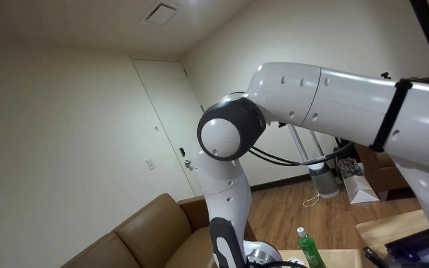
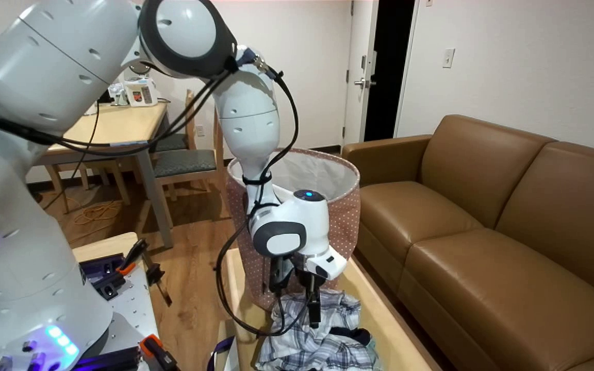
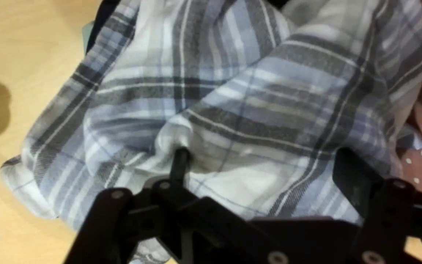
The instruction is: Pick up the clothe and put it in the bag
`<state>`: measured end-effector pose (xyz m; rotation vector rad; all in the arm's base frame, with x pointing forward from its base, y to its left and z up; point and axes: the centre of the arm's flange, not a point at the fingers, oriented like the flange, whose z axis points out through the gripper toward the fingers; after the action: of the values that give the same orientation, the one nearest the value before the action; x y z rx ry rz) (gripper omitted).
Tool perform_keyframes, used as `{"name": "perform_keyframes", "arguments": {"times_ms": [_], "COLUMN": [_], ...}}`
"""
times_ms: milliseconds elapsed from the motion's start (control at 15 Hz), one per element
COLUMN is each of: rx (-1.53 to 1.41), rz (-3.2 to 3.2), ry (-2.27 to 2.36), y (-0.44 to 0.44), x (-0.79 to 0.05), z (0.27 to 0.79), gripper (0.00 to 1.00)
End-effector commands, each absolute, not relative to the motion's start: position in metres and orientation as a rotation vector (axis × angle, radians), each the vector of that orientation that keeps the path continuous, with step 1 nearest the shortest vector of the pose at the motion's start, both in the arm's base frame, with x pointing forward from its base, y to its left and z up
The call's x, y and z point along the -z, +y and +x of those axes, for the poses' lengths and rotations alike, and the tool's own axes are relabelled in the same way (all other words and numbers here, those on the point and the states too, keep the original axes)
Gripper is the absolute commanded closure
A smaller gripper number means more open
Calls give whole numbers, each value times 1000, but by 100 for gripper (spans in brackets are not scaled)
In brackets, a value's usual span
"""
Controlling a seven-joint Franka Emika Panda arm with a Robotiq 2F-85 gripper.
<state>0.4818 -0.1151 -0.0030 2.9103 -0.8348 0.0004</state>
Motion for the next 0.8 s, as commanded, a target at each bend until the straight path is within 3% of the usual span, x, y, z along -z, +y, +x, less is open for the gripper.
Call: {"name": "perform_keyframes", "arguments": {"times_ms": [0, 467, 533, 600, 733], "rx": [164, 544, 564, 572, 567], "rz": [2902, 2885, 2892, 2904, 2916], "ry": [-791, -792, -794, -793, -791], "y": [-127, -152, -157, -158, -162], "x": [42, 120, 124, 126, 122], "z": [498, 495, 497, 499, 504], "gripper": [0, 0, 7, 26, 39]}}
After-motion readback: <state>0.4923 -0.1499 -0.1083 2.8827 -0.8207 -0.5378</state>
